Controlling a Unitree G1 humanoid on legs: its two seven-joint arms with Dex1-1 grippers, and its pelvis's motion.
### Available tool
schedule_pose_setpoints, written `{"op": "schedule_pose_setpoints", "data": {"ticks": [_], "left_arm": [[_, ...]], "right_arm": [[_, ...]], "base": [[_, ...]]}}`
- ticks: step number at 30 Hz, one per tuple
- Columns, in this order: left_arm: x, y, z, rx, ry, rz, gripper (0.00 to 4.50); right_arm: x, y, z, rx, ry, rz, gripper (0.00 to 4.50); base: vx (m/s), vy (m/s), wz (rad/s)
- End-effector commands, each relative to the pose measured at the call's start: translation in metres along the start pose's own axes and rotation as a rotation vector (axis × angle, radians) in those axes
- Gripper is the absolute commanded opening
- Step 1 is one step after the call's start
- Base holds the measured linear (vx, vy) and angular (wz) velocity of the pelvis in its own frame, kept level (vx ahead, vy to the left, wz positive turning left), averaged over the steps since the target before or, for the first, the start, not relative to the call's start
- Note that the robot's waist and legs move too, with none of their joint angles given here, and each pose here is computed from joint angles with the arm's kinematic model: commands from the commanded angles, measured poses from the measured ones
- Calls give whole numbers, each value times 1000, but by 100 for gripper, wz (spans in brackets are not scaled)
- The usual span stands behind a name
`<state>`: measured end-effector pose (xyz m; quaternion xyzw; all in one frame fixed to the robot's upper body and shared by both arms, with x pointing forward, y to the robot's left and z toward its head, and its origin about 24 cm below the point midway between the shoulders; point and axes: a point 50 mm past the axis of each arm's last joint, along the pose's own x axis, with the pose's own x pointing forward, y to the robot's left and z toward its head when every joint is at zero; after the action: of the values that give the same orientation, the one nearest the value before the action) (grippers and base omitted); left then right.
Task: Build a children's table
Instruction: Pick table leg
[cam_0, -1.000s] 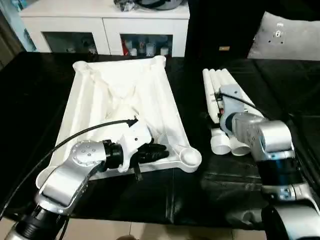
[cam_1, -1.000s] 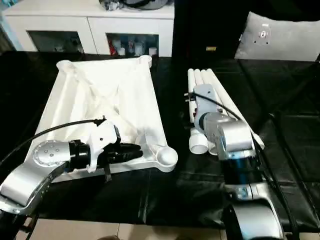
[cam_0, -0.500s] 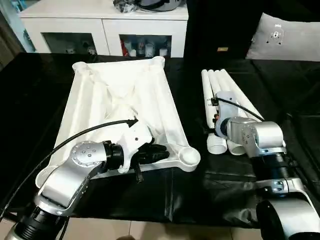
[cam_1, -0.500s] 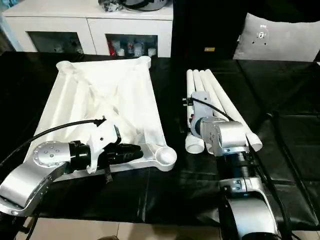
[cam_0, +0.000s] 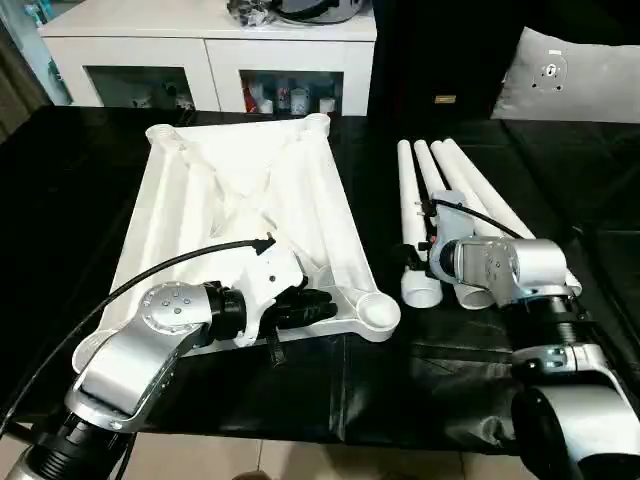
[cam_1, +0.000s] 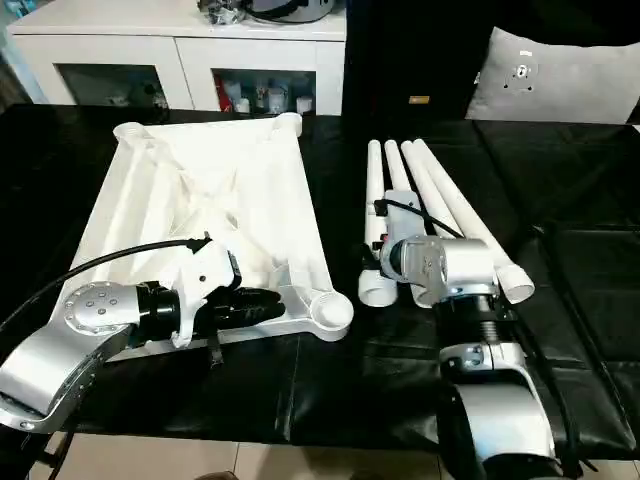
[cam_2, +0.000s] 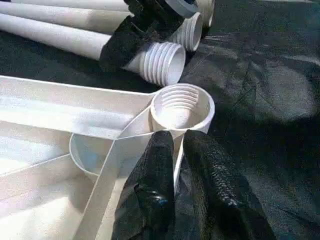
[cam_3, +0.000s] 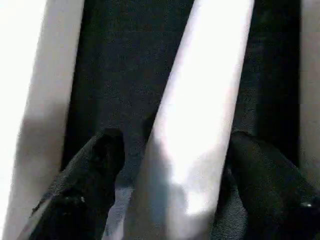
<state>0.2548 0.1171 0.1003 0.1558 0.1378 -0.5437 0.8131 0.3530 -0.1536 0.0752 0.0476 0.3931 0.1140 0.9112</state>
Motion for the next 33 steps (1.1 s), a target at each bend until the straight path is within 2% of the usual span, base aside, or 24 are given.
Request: {"op": "schedule_pose_setpoints", "data": {"ticks": [1,14,20,25,27,28,31,32,33], "left_arm": [[-2,-1,4,19,-1,-13,67],[-1,-5,5,11,-2,-24,67],[0,-4,5,9,-1,-26,67],[0,-2,6,12,-9,-20,67],[0,1,8,11,-25,-1,67],[0,3,8,13,-34,14,67],[0,5,8,2,-52,37,67],[0,9,10,-21,-75,73,67],[0,11,10,-29,-88,90,67]], "right_arm": [[-3,-2,6,16,4,13,307],[2,-2,6,34,25,41,208],[5,-2,3,43,34,40,191],[3,-5,10,90,-15,37,191],[-4,-1,23,145,-106,83,191],[-8,2,31,169,-180,114,191],[-14,4,38,192,-246,156,191],[-21,6,44,233,-326,210,191],[-24,6,46,246,-355,223,191]], "base": [[0,0,0],[0,0,0],[0,0,0],[0,0,0],[0,0,0],[0,0,0],[0,0,0],[0,0,0],[0,0,0]]}}
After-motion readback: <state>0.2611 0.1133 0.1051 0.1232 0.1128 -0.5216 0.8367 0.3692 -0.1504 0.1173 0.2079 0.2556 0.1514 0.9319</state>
